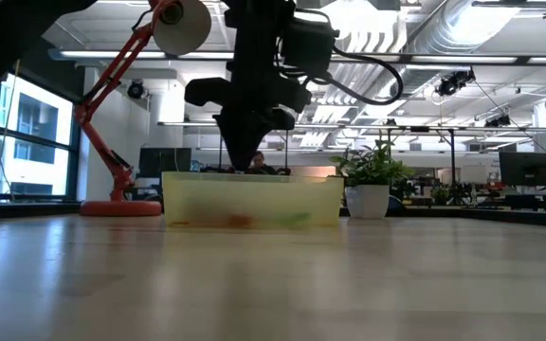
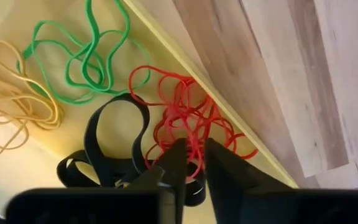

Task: Pick and place rubber bands into bin
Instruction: Put the red rubber band into the yellow bin, then put the blue rubber band into the yellow bin

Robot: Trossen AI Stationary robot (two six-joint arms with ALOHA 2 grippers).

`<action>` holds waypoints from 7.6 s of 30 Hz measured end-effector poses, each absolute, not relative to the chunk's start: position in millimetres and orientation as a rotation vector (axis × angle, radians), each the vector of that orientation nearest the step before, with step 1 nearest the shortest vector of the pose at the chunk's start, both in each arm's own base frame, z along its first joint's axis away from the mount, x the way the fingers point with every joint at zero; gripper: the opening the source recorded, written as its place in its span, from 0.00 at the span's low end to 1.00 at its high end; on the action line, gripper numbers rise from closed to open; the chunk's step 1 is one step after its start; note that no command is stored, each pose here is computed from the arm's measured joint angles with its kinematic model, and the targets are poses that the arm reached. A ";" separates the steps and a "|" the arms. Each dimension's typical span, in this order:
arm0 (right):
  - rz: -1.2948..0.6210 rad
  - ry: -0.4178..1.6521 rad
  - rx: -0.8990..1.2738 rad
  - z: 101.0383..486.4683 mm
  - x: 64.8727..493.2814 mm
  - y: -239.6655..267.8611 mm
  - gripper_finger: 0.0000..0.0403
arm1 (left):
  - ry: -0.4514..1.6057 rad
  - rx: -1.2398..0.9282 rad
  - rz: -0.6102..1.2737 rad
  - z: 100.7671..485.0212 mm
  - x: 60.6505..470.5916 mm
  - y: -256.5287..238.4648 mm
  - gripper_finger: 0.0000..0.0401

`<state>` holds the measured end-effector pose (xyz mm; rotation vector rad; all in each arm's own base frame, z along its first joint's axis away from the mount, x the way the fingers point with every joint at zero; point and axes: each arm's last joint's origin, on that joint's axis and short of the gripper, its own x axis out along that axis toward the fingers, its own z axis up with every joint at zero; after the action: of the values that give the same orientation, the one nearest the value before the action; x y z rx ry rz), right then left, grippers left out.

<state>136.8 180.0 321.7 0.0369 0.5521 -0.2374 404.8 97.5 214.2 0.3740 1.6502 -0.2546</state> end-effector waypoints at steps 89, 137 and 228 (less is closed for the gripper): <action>0.404 1.517 -0.228 131.4 208.0 244.1 0.38 | 0.646 0.599 0.141 421.5 243.2 -187.0 0.32; 0.285 1.452 -0.193 134.9 209.0 222.0 0.00 | 0.657 0.605 0.161 420.4 241.8 -185.4 0.32; -0.427 0.581 0.155 171.2 295.8 -57.6 0.00 | 0.619 0.619 0.250 422.0 242.0 -183.4 0.32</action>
<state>295.8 -57.6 171.2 0.1554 0.5807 -0.4268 242.0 -183.4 422.0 0.6186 0.6192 0.2498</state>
